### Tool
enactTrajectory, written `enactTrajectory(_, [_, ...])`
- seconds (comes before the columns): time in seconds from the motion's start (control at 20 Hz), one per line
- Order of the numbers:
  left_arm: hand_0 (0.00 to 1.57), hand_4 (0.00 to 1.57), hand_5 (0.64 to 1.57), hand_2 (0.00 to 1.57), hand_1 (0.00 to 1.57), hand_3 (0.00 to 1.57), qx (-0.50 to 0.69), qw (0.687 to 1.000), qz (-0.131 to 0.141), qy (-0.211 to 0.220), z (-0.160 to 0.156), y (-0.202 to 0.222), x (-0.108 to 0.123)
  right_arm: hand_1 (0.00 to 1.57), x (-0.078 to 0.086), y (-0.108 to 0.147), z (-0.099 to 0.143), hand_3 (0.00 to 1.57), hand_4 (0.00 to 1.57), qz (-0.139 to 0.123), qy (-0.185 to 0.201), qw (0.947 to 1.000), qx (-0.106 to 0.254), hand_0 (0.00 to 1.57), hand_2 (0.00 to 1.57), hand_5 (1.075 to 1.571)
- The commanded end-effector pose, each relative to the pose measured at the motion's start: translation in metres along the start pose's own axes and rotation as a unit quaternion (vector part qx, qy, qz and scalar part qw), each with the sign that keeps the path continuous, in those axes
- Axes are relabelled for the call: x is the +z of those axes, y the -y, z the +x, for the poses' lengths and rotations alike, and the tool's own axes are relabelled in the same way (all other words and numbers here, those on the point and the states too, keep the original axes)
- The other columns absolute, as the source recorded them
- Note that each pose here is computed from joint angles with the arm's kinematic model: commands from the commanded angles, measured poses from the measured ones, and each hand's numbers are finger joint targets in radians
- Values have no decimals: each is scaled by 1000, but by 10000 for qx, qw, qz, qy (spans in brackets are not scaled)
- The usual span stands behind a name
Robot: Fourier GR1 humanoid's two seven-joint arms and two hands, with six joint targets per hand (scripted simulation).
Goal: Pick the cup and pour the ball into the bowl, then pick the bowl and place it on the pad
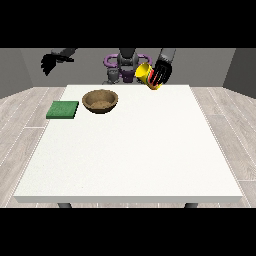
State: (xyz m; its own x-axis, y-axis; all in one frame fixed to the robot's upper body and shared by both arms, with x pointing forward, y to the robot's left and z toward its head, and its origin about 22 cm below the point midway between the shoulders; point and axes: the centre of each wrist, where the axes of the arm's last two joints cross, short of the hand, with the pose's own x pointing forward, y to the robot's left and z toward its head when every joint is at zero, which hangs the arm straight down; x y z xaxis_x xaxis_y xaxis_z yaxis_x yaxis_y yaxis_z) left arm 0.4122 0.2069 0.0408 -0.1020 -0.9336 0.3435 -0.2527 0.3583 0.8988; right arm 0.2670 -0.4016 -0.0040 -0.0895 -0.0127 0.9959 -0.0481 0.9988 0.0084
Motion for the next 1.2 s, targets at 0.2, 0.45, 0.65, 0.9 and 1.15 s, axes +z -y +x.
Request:
enactTrajectory(0.2, [1553, 1530, 1298, 1571, 1553, 1571, -1960, 9780, 128, 699, 58, -1, -21, 0, -4, -7, -7, 0, 0, 159, -127, 9998, -62, 0, 0, 1571])
enactTrajectory(0.45, [1482, 1571, 1204, 1571, 1482, 1571, -3036, 9389, -293, 1593, 105, 37, 5, 0, 14, 22, -11, 0, 0, 100, -140, 9998, -96, 0, 0, 1571])
enactTrajectory(0.65, [1509, 1571, 1042, 1571, 1509, 1571, -4166, 8835, -472, 2091, 133, 40, 2, 0, -9, -12, -15, 0, 0, 266, -202, 9994, -127, 0, 0, 1570])
enactTrajectory(0.9, [1498, 1491, 1236, 1571, 1498, 1571, -5269, 8109, -431, 2509, 149, 61, 22, 0, -19, 11, 8, 0, 0, 124, -79, 9999, -9, 0, 0, 1571])
enactTrajectory(1.15, [1449, 1529, 1137, 1571, 1449, 1571, -5759, 7710, -384, 2693, 168, 52, 14, 0, -13, -7, -11, 0, 0, 27, 54, 9999, -99, 0, 0, 1571])
